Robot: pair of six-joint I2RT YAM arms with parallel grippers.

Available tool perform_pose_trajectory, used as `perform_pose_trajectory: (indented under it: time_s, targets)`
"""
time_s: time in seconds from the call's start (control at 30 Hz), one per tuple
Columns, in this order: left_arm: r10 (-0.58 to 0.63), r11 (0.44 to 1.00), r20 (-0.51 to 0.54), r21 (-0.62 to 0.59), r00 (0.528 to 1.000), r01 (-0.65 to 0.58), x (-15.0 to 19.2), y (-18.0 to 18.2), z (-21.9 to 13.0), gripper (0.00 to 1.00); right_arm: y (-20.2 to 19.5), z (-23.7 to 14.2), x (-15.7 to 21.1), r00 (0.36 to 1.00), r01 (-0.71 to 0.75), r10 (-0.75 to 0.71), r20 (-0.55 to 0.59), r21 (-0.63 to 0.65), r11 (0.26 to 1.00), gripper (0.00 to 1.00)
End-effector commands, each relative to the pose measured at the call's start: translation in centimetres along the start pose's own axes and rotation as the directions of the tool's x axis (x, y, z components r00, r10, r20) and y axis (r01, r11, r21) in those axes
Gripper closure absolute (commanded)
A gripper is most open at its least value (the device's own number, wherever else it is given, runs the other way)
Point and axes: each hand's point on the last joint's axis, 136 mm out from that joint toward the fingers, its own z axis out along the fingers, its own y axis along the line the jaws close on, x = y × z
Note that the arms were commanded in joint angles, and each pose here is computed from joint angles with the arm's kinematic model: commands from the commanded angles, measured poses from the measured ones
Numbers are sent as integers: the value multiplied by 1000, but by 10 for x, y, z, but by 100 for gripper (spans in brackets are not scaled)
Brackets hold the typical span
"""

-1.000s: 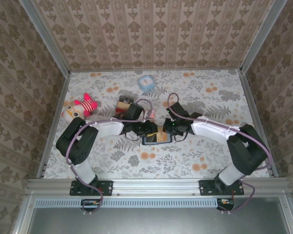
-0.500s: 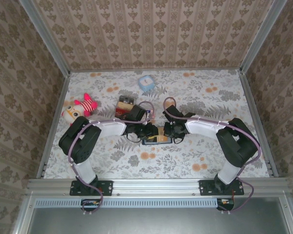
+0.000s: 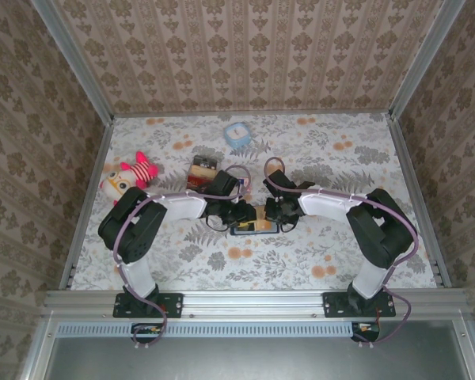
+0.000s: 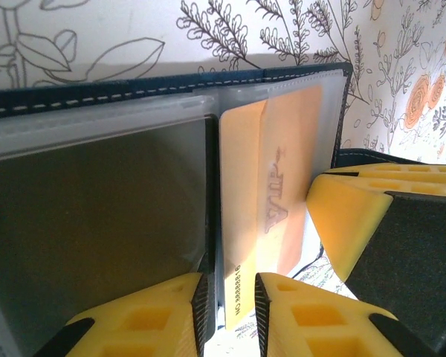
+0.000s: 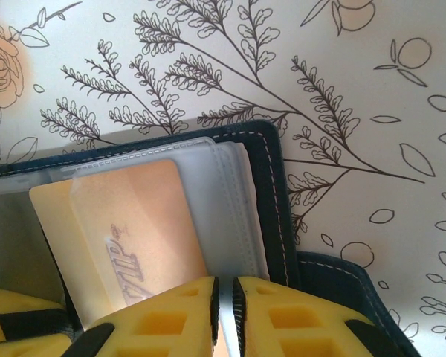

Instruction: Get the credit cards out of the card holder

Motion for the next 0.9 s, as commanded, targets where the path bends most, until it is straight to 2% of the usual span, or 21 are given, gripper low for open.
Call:
perform_pose_trajectory:
  time_s: [0.0, 0.47, 0.67, 0.87]
  targets:
    - [-34, 999, -17, -43, 999, 33, 1, 12, 7, 72, -19, 18, 15, 998, -20, 24, -65, 70, 997, 83]
    - [-49, 998, -28, 30, 998, 50, -2, 3, 10, 72, -16, 23, 22, 994, -17, 22, -106, 48, 999, 83]
    - [-46, 998, -15, 40, 999, 46, -5, 4, 6, 77, -18, 23, 23, 994, -16, 23, -106, 59, 998, 83]
    - [-38, 998, -3, 44, 999, 38, -6, 4, 2, 86, -24, 23, 23, 994, -20, 29, -102, 86, 996, 83]
